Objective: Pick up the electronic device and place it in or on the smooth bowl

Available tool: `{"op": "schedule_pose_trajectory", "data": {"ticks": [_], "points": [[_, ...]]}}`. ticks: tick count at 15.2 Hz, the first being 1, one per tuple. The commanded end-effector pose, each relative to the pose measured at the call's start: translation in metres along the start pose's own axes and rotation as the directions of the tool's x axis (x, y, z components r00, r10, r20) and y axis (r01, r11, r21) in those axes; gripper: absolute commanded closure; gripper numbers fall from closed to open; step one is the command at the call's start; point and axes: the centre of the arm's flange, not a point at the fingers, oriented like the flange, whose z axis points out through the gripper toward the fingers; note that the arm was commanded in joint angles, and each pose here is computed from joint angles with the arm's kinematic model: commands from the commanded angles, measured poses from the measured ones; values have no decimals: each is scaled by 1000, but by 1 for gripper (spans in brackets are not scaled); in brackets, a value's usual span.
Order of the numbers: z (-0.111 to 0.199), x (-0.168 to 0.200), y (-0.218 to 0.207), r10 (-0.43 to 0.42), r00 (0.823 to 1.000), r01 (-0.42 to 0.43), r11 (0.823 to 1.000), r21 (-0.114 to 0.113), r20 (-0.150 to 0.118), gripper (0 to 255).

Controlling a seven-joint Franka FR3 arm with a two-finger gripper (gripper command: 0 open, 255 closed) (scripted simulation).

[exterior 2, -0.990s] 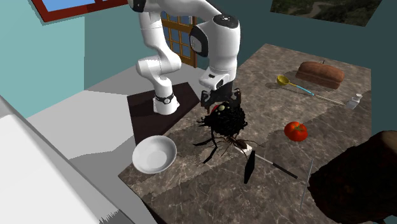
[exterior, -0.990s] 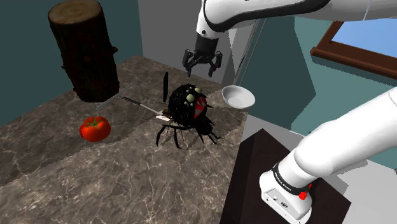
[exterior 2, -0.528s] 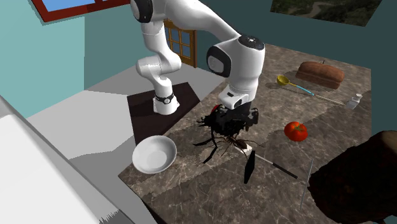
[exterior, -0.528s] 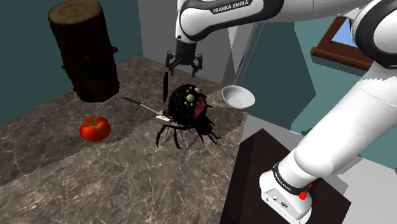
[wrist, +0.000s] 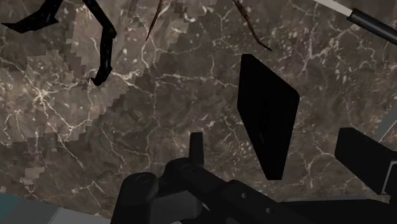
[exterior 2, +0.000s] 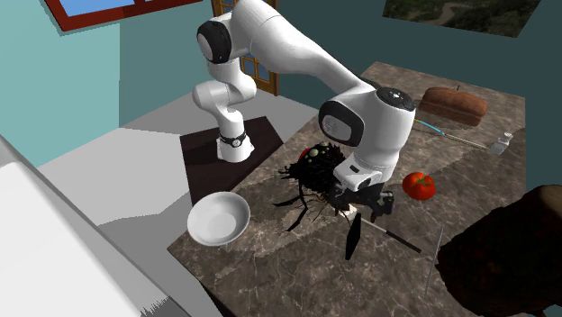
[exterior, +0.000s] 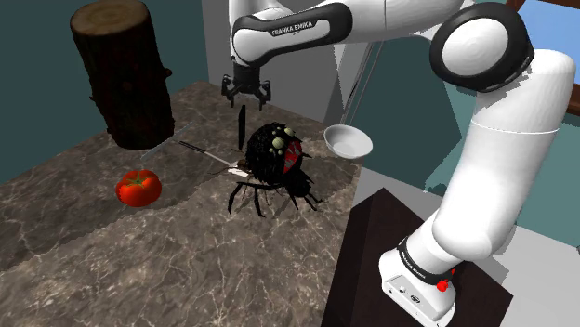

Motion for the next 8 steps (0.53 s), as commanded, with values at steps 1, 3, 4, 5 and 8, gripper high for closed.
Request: {"op": "schedule_pose_trajectory", "data": {"ticks": [1,3,4,5,8], "points": [[14,15,-17,40,999,-41,999,-8,-14,0],[19,15,-17,42,999,-42,999,-8,-15,0],[25,15,-17,42,999,-42,999,-8,-15,0],[30,15,-17,42,999,-42,999,-8,-15,0],[46,16,-17,42,999,-42,999,-8,-15,0]]}}
